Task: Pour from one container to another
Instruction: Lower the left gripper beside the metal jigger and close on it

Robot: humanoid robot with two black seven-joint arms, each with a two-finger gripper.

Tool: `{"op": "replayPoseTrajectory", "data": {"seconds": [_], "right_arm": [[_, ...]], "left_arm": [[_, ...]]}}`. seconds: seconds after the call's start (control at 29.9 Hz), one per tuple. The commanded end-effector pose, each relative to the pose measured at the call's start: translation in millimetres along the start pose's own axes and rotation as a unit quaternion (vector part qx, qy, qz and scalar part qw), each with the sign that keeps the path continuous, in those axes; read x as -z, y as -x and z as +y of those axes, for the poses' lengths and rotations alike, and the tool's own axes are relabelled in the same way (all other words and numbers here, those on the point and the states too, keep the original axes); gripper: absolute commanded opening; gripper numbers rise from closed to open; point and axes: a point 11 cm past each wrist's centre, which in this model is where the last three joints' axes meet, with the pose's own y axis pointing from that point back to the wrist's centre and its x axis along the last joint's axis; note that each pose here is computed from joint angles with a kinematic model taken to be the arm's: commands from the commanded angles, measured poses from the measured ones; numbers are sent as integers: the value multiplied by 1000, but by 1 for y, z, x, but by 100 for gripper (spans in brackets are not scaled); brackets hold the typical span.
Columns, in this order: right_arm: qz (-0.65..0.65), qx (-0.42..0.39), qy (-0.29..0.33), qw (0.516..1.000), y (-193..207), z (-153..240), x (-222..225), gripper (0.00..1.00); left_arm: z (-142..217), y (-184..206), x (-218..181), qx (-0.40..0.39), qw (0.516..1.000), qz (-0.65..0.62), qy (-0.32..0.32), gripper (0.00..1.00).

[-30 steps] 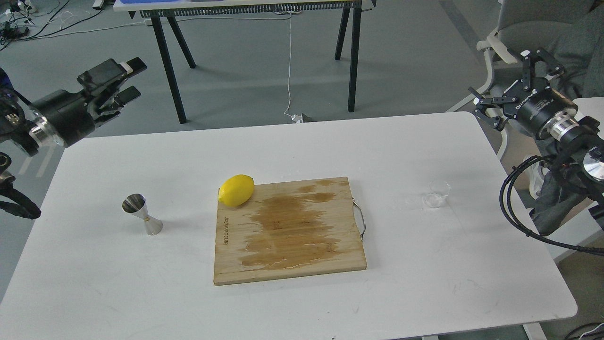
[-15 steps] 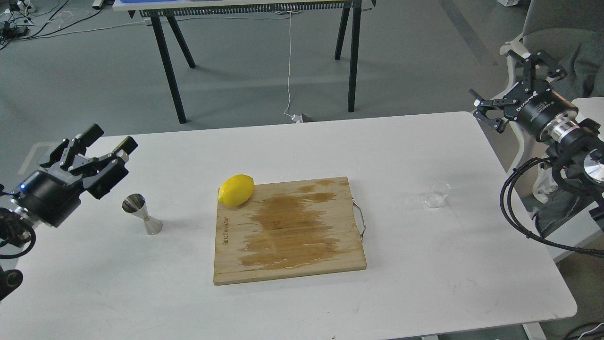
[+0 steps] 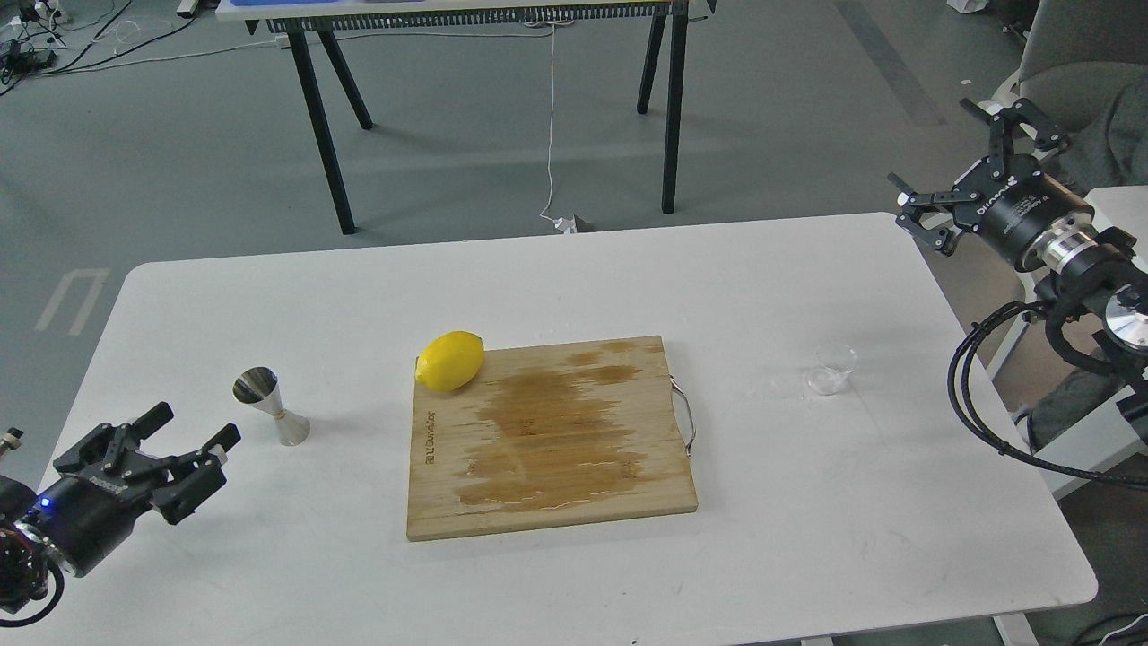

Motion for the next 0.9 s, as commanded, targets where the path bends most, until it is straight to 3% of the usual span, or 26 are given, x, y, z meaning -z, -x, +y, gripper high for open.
{"op": "replayPoseTrajectory", "data": {"seconds": [0.0, 0.87], "right_arm": [[2, 0, -1, 1000, 0, 1, 2, 98], [6, -2, -1, 1000, -1, 4, 5, 98]], "left_arm": [[-5, 19, -5, 12, 1000, 13, -6, 98], [-79, 29, -28, -1, 1000, 24, -10, 97]]}}
